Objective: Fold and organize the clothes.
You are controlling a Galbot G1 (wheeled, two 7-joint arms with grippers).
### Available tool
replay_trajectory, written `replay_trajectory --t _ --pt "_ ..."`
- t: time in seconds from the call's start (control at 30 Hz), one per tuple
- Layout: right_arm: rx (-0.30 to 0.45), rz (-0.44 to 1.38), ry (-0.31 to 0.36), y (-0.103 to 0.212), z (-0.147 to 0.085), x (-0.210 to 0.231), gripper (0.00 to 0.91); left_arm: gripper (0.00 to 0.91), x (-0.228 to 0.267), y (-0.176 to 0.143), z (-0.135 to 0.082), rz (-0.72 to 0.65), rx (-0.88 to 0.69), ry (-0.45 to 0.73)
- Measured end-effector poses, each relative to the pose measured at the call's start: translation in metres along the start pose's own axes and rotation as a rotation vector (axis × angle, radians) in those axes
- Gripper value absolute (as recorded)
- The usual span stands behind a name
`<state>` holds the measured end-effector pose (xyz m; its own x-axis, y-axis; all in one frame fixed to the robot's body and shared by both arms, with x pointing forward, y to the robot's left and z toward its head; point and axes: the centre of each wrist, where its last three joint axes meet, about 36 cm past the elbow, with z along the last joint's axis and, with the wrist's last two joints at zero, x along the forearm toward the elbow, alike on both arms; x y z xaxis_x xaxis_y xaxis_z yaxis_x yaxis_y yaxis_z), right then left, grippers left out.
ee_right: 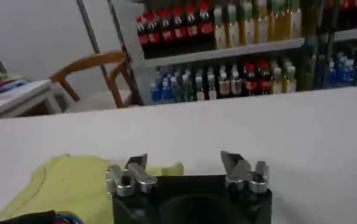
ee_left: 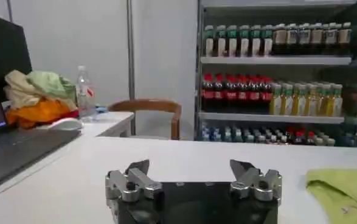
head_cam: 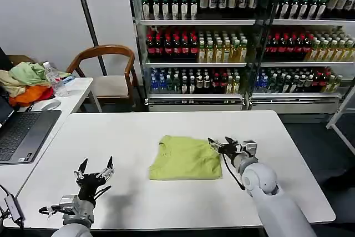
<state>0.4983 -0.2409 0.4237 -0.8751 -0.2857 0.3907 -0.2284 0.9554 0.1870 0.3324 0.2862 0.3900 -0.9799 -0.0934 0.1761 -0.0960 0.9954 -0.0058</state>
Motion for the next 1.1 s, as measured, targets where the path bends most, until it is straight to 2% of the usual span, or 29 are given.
replay_trajectory --t 0.17,0.5,0.8,1.1 --pt "0.031 0.011 -0.061 0.0 -0.006 0.016 0.907 0.907 -0.001 0.0 0.002 0.004 0.0 -0.005" --pt "0.165 0.096 -0.177 -0.015 -0.009 0.037 0.907 0.907 -0.009 0.006 -0.005 0.034 -0.04 -0.059" --pt "0.284 0.177 -0.276 -0.037 0.001 0.05 0.907 0.907 -0.019 0.007 -0.012 0.1 -0.097 -0.131" --pt "0.352 0.225 -0.327 -0.054 0.023 0.061 0.907 0.907 -0.033 0.006 -0.014 0.183 -0.151 -0.212"
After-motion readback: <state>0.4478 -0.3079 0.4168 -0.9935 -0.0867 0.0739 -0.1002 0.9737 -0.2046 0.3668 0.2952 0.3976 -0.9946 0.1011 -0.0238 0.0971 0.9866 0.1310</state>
